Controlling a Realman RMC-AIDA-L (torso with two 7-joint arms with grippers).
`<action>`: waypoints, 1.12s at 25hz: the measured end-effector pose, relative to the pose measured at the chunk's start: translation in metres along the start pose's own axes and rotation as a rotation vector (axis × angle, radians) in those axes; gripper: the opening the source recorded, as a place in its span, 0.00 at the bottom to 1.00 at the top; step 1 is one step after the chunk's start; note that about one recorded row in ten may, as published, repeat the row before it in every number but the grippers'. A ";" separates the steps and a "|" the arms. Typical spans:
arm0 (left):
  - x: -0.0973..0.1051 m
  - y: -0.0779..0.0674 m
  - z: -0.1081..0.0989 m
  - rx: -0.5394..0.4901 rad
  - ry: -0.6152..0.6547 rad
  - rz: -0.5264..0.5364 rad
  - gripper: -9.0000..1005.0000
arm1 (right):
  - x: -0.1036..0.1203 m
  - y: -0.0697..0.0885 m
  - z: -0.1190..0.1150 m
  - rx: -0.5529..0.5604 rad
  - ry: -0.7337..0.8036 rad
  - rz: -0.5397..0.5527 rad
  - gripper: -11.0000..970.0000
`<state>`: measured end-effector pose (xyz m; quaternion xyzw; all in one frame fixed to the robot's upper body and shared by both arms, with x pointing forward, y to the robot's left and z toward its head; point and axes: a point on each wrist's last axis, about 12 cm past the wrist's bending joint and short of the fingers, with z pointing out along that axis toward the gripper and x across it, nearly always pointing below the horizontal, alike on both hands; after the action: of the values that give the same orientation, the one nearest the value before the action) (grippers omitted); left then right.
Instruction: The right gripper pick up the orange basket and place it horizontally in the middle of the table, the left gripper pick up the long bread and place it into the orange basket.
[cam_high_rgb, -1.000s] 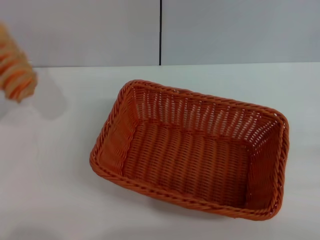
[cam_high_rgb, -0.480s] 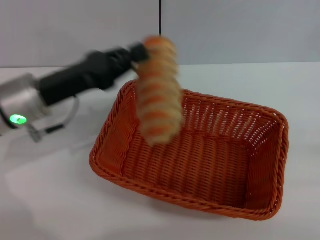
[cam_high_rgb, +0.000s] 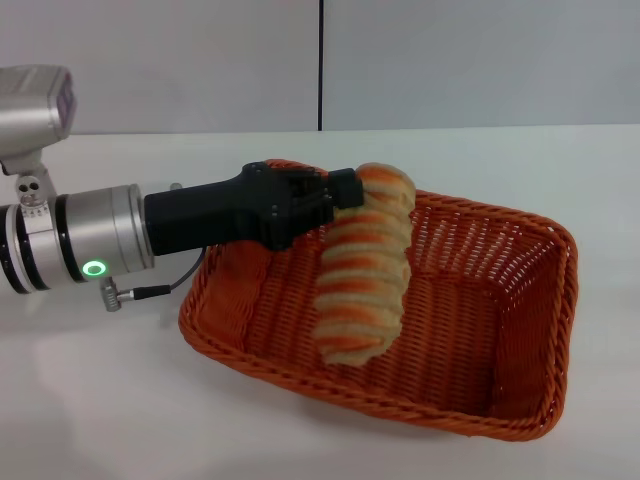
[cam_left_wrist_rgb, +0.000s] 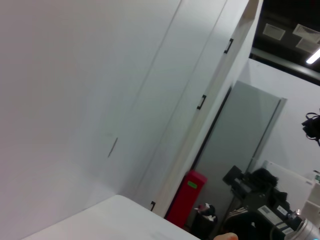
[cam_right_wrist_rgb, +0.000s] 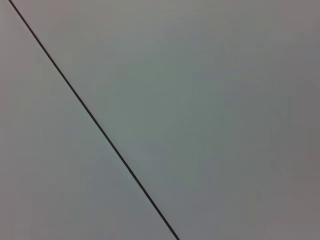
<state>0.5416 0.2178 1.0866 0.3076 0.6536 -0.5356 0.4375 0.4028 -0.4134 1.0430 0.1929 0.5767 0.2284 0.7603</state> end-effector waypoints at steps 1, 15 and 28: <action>0.001 0.000 -0.002 -0.006 -0.001 -0.003 0.14 | 0.000 0.000 0.000 -0.001 0.000 0.000 0.43; 0.001 0.001 -0.022 -0.062 -0.056 -0.002 0.44 | 0.002 0.001 0.001 -0.003 0.003 0.007 0.43; 0.032 -0.022 -0.120 -0.642 -0.680 0.395 0.84 | -0.002 0.001 0.008 0.003 -0.048 0.019 0.43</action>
<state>0.4798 0.3272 1.0724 0.0834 0.5354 -0.2845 0.7909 0.4096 -0.4145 1.0473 0.2049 0.5568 0.2304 0.7713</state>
